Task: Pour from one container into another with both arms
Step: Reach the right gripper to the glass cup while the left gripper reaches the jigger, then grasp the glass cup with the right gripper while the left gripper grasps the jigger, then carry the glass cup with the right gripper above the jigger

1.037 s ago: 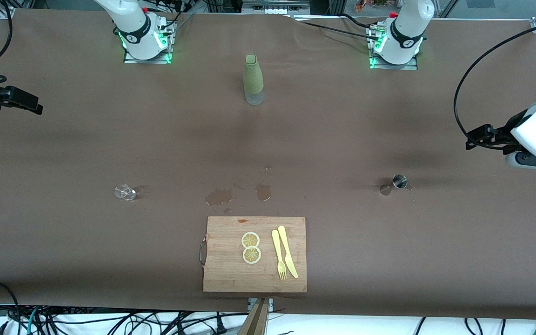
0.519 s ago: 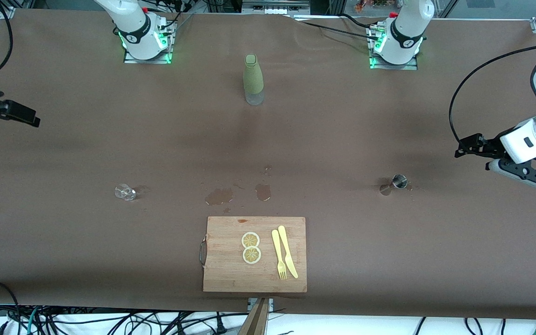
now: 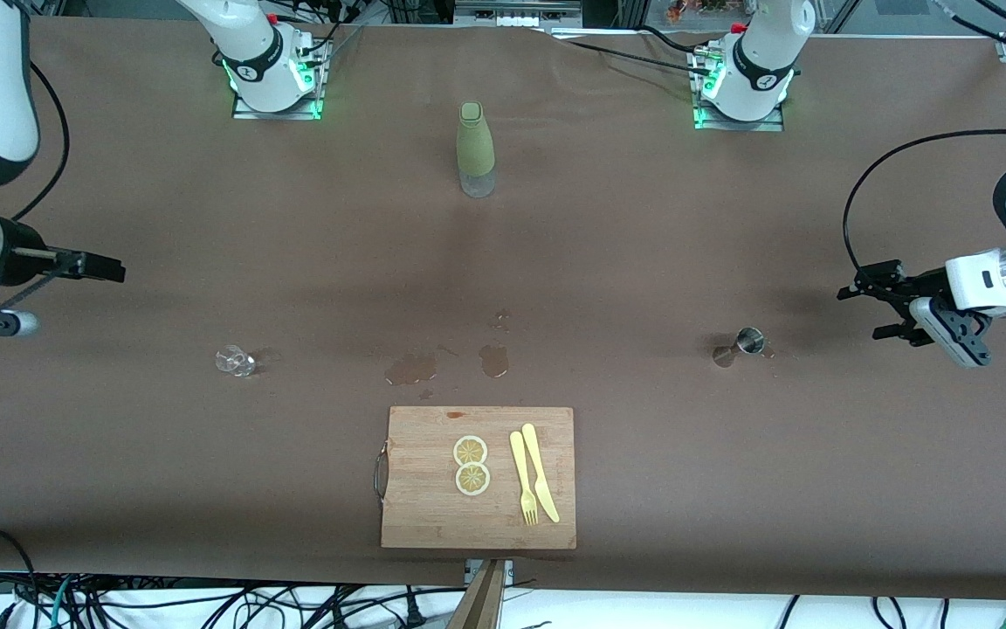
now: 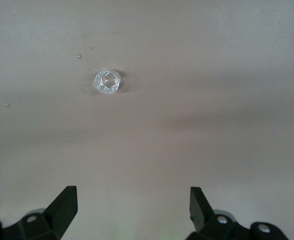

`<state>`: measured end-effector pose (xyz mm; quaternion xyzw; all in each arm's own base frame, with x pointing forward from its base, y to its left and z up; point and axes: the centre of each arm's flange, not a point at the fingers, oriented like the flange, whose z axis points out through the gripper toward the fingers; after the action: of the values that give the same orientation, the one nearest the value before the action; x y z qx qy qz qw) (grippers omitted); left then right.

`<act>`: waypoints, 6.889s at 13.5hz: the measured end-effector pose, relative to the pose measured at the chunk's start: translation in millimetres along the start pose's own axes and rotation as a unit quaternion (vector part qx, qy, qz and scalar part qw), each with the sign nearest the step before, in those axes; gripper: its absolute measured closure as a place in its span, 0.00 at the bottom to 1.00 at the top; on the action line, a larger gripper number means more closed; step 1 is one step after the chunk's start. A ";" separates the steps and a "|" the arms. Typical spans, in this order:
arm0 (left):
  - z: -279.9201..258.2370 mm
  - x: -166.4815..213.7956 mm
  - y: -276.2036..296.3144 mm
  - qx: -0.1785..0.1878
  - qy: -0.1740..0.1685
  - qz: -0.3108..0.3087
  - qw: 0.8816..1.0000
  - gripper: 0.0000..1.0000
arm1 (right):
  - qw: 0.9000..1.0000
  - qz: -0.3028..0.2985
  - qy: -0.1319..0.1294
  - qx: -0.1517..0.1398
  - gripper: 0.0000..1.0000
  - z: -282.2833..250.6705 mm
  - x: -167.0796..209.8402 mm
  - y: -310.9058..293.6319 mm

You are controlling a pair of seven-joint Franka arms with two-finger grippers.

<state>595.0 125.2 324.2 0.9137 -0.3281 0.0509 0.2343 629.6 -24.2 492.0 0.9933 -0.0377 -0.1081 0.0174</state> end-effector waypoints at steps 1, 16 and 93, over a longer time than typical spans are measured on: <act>12.9 -9.6 -12.3 -0.016 0.019 0.029 0.999 0.00 | 1.000 -0.016 0.000 0.000 0.00 7.6 5.8 -1.1; 206.2 -67.8 -57.2 -0.117 0.349 0.294 0.882 0.00 | 0.795 -0.529 0.206 0.215 0.00 215.1 108.7 73.2; 416.4 354.2 341.0 -0.061 0.259 0.204 0.942 0.79 | 0.643 -0.627 0.262 0.352 0.79 233.8 130.8 -244.7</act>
<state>633.2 -501.1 177.7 0.7662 -0.4383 0.3120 0.3514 723.8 203.2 225.4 0.6972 0.5654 0.1926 -0.3965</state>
